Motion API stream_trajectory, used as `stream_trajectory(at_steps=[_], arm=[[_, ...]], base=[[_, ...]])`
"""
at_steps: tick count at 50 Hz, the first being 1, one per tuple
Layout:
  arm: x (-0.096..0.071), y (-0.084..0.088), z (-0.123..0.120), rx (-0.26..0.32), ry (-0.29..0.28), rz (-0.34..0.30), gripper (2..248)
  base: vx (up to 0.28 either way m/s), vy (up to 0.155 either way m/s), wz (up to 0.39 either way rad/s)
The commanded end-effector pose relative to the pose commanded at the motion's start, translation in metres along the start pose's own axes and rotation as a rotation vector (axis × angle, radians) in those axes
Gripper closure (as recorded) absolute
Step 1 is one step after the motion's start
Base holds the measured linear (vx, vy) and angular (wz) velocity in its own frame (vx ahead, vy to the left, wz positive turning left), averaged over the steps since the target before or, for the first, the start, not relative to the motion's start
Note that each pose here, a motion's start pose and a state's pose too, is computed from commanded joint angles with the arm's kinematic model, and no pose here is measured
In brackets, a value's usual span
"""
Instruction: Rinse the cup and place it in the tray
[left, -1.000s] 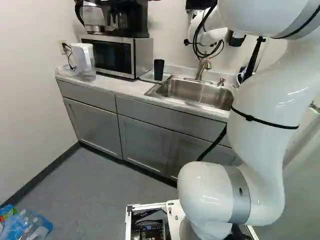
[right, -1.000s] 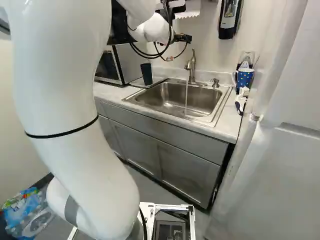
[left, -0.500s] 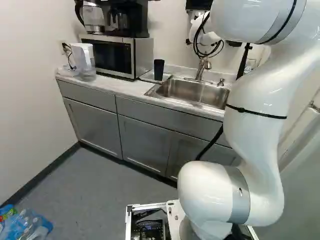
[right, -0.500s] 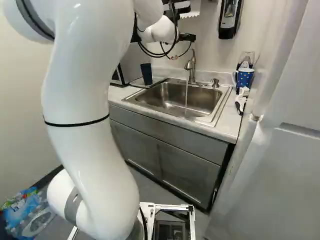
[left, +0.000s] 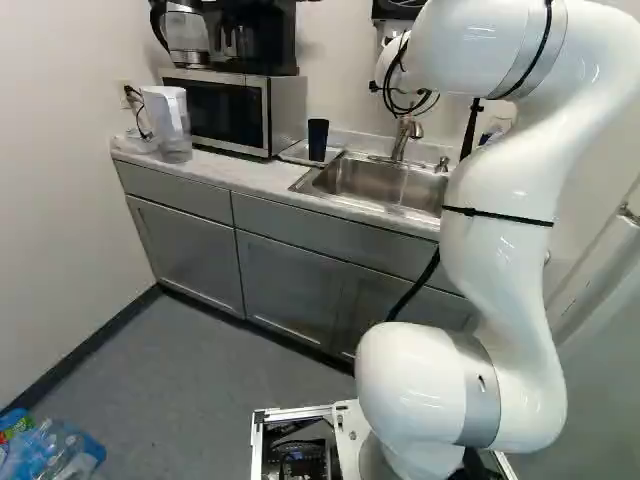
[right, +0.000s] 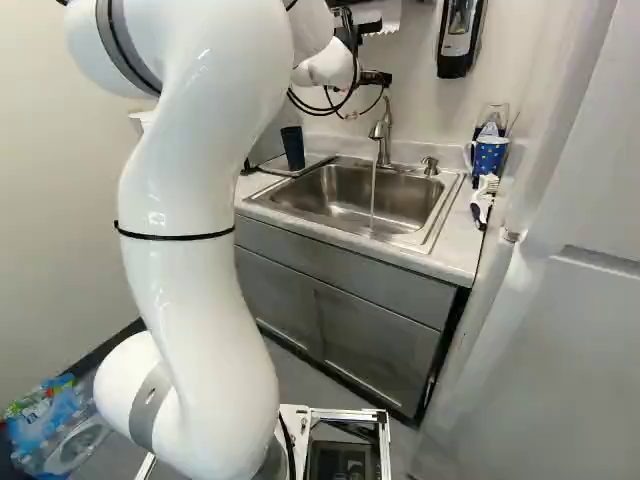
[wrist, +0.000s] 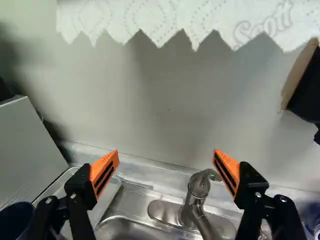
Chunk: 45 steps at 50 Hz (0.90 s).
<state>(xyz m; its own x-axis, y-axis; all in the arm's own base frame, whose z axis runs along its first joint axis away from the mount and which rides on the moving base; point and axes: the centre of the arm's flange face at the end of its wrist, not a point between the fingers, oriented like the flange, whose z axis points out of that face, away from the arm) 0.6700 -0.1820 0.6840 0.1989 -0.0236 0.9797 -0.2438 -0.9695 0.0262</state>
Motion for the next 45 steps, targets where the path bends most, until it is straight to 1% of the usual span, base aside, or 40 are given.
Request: stream_trajectory(at_steps=[25, 36, 45], arm=[[-0.005, 0.002, 0.004, -0.006, -0.059, 0.001, 3], [-0.005, 0.001, 0.01, -0.004, -0.057, 0.0, 3], [-0.005, 0.001, 0.011, -0.004, -0.057, 0.0, 3]], base=[[0.0, 0.0, 0.0], [0.0, 0.0, 0.0], [0.0, 0.0, 0.0]])
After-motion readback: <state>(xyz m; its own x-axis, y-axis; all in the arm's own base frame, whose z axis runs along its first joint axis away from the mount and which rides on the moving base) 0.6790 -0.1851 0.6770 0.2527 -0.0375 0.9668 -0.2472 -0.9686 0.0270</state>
